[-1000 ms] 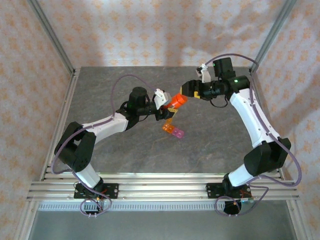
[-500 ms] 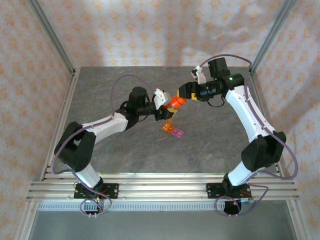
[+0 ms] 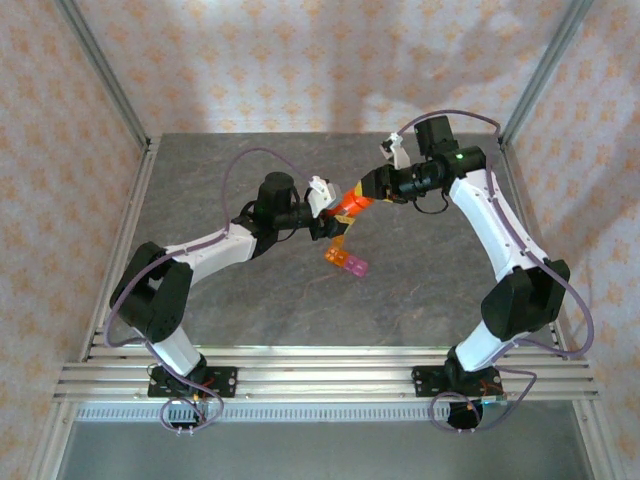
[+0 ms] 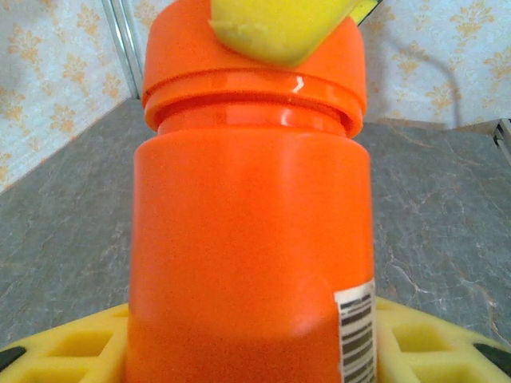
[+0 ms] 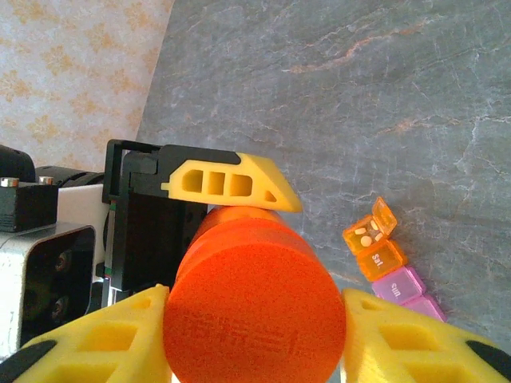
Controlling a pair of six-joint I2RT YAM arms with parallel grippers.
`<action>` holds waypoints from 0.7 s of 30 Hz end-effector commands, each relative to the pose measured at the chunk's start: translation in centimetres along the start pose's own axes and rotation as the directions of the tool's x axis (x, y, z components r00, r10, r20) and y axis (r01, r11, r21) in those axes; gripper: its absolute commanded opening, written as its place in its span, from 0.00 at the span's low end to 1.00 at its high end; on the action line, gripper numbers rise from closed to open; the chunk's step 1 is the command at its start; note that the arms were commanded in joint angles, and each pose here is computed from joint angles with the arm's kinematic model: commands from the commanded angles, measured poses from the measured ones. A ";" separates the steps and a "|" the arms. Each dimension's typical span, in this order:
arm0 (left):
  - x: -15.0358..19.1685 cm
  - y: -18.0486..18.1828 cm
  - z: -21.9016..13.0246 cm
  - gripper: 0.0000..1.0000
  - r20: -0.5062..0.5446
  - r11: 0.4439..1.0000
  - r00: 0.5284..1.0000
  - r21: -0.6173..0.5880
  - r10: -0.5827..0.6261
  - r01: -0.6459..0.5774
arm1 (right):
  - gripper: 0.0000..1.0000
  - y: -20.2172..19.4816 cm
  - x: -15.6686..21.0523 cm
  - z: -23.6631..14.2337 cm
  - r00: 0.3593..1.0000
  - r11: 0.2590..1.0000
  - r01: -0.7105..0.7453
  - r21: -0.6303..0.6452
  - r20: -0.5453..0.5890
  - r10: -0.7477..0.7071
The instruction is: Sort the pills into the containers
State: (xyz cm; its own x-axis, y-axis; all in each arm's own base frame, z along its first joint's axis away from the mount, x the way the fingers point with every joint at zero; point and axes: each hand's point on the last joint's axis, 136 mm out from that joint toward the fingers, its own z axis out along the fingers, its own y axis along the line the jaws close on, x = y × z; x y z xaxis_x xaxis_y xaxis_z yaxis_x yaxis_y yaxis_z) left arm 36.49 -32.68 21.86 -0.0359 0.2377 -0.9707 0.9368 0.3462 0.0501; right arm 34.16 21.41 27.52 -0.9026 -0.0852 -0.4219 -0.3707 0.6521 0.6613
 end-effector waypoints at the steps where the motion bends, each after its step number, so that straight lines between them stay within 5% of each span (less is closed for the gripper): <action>1: -2.3 0.4 -0.1 0.00 0.052 0.999 0.998 0.000 0.042 -0.042 | 0.43 0.6 -0.2 0.6 0.999 0.997 -0.043 -0.056 -0.006 0.043; 14: -3.3 0.4 0.0 0.00 0.061 0.991 0.990 -0.061 0.127 -0.123 | 0.43 -0.8 -0.2 2.3 0.925 0.923 -0.380 -0.062 0.002 0.381; 21: -2.8 0.3 0.4 0.00 0.046 0.992 0.991 -0.050 0.122 -0.120 | 0.44 -0.9 0.0 2.1 0.920 0.919 -0.392 -0.037 0.002 0.393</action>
State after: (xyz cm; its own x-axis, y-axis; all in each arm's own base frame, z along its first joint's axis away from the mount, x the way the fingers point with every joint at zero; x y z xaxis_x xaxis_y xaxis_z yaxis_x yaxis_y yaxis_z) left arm 37.50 -31.77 20.57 -0.0489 0.2963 -0.9538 0.9116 0.4036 0.0786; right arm 35.61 21.85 25.78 -0.9685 0.1812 -0.1710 -0.0265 0.6074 0.7939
